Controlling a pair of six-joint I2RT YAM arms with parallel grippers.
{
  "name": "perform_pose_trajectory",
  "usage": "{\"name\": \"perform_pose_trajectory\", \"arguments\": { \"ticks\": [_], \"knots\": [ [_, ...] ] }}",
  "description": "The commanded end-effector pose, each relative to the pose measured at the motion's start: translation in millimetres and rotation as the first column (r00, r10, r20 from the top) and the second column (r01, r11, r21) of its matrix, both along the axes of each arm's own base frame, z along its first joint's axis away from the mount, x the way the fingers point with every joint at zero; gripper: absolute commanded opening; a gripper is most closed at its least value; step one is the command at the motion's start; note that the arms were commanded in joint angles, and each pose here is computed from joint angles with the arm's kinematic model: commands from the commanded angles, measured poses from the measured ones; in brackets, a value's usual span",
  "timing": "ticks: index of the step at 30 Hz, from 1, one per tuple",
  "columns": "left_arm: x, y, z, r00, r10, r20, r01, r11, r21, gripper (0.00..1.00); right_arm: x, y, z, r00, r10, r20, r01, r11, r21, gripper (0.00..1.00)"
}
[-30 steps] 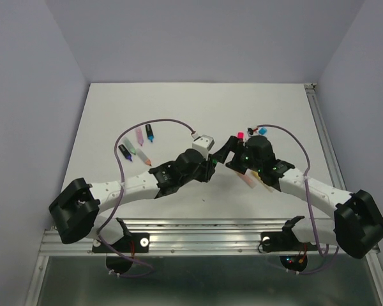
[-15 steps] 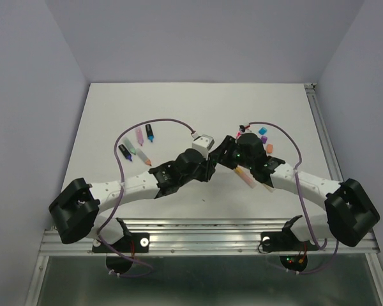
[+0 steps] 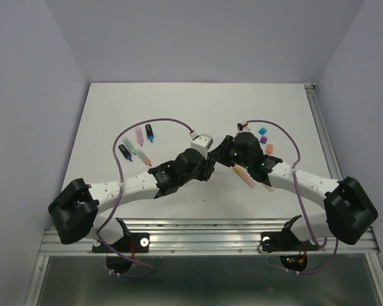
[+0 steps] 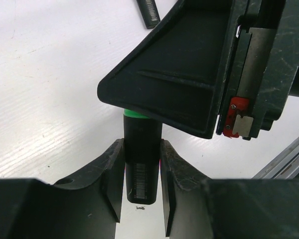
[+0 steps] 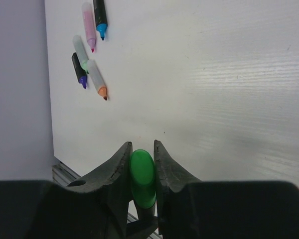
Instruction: Open the pen caps
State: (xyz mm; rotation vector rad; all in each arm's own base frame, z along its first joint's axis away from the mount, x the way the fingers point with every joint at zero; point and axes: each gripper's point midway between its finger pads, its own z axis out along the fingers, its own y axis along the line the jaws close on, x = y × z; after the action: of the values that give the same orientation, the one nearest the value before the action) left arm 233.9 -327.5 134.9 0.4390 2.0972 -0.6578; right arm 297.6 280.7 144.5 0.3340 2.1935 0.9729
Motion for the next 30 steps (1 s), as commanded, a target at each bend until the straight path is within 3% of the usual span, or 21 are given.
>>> {"name": "perform_pose_trajectory", "arguments": {
  "ticks": [1,4,5,6,8,12,18,23,30],
  "knots": [
    [-2.5,-2.9,26.5,1.000,-0.004,0.031,0.006,0.997,-0.074,0.00,14.3,11.6,31.2,0.997,-0.011,0.079,0.009,1.000,0.029,0.01],
    [-5.2,-2.9,32.8,1.000,-0.009,0.026,0.011,0.996,-0.092,0.04,14.7,11.2,32.9,0.996,-0.014,0.089,0.011,0.999,0.034,0.01],
    [-6.1,-2.1,32.9,1.000,-0.009,0.024,0.012,0.996,-0.092,0.36,14.9,11.9,35.1,0.995,-0.009,0.096,0.006,0.999,0.036,0.01],
    [-6.7,-0.7,37.2,1.000,-0.007,0.028,0.010,0.995,-0.099,0.53,13.8,12.7,37.4,0.994,0.004,0.107,-0.008,0.999,0.035,0.01],
    [-8.0,2.7,38.5,1.000,-0.003,0.030,0.006,0.995,-0.100,0.99,12.0,13.6,46.7,0.991,0.026,0.129,-0.030,0.999,0.030,0.01],
    [-15.6,5.6,50.3,0.998,-0.030,0.048,0.037,0.990,-0.137,0.99,-2.4,18.4,67.3,0.972,0.133,0.195,-0.139,0.990,0.018,0.01],
    [-46.0,-5.4,74.1,0.976,-0.200,0.087,0.215,0.943,-0.253,0.99,-40.9,27.2,107.3,0.911,0.293,0.290,-0.331,0.939,0.089,0.01],
    [-88.6,-11.4,117.2,0.912,-0.374,0.168,0.409,0.814,-0.412,0.99,-64.6,26.2,135.7,0.864,0.339,0.373,-0.416,0.897,0.148,0.01],
    [-93.7,-3.7,131.5,0.912,-0.357,0.201,0.410,0.788,-0.460,0.99,-99.3,34.2,161.9,0.767,0.445,0.463,-0.583,0.785,0.211,0.01]
  ]
}}
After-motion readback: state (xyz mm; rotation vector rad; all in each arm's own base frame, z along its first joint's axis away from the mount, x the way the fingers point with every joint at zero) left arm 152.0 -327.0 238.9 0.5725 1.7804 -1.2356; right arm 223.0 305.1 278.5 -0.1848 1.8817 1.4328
